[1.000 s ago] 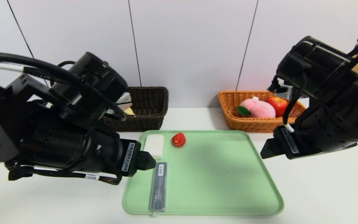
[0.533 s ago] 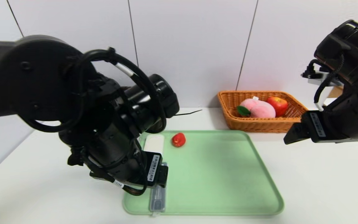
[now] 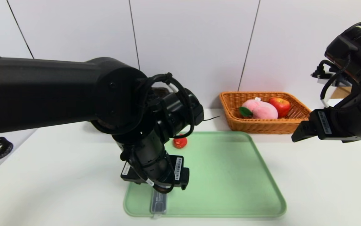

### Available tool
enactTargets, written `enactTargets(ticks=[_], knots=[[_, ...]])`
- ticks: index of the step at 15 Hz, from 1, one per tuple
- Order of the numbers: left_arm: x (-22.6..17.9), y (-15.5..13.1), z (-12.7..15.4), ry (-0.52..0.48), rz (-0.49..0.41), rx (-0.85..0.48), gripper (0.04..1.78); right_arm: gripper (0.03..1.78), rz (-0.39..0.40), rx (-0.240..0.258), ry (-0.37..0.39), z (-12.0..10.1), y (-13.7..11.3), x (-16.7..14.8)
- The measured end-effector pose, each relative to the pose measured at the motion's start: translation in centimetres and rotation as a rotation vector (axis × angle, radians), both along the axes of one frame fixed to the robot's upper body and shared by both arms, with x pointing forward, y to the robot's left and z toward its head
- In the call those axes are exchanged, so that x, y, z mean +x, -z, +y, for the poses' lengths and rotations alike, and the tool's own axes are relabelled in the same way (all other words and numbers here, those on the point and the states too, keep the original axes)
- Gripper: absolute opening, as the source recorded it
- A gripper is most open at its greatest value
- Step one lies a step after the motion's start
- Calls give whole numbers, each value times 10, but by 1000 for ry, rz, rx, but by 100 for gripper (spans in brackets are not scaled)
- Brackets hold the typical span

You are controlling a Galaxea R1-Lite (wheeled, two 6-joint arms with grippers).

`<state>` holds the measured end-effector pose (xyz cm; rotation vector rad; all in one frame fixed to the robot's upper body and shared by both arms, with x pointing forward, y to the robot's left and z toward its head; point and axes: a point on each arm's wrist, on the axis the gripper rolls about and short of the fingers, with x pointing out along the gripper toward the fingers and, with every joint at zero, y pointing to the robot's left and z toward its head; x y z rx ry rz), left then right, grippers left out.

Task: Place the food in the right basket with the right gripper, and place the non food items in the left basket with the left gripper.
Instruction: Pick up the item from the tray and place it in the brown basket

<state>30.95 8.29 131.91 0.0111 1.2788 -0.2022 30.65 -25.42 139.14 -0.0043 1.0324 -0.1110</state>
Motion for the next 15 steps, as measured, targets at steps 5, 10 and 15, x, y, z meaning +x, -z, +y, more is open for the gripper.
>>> enactTargets(ticks=[5,10,15], knots=[[8,17,-8,-72,36,21,169,170,-14,39,-14,-1,3,-4],[20,27,-8,-87,51,42,169,170,-20,43,-21,-1,7,-7],[28,37,-10,-81,67,63,169,170,11,49,-30,-1,13,-8]])
